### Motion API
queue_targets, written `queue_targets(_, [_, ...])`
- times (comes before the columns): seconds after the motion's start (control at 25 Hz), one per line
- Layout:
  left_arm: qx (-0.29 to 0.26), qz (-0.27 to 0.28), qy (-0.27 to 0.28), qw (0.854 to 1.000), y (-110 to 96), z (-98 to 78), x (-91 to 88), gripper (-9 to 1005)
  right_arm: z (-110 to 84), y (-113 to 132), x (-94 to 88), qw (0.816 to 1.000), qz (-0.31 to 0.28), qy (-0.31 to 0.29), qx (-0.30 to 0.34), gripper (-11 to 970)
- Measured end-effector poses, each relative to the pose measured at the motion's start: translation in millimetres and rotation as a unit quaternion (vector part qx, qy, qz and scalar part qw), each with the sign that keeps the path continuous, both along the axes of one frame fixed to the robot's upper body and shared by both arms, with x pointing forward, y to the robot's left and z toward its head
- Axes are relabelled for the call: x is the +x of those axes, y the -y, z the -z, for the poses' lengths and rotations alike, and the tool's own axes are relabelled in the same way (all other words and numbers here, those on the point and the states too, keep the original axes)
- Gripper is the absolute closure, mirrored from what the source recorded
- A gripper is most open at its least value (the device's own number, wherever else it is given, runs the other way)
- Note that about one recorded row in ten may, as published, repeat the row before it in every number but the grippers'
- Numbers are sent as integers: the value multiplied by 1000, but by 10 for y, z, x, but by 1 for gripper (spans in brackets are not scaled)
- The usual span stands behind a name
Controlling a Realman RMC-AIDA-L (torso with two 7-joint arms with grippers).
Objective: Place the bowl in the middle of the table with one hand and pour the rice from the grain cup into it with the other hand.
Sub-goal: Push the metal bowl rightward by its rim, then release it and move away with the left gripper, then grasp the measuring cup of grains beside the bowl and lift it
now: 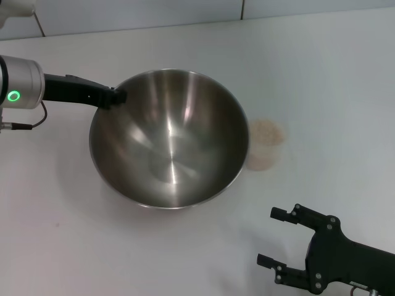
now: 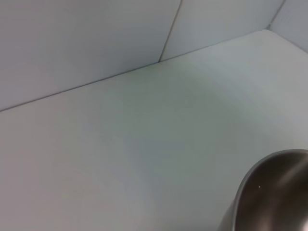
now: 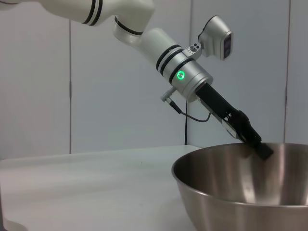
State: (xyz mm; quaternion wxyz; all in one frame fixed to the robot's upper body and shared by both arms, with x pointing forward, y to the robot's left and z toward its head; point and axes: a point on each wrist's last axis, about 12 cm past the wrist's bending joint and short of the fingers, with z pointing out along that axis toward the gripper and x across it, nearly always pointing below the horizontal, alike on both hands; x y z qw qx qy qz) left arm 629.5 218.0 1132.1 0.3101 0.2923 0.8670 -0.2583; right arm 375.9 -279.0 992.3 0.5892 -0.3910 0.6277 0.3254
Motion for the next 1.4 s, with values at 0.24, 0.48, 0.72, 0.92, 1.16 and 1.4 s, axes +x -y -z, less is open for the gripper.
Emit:
queue_targets(0.24, [-3,3,20,1000,9,13,22,820,1,-4,5,1000,0,0,0,251])
queue_targets(0.48, [-8,-9,35,999,-43,-22,45,790,3,-4,6,1000,0,-1,-1,253])
queue_targets(0.72, [2,17,75,997,-148,-207,-27,695,3,1,10,1000,4,-1,0,256])
queue_targets(0.92, [1,97,143,985,-350,-418,-401,503,-1,68,33,998,62,2,10,258])
queue_targets(1.16, [6,147,178,973,-535,-381,-813,323,73,221,138,968,248,-7,26,260])
queue_targets(1.4, [5,144,165,976,-600,-269,-883,293,116,144,313,965,260,-19,15,263])
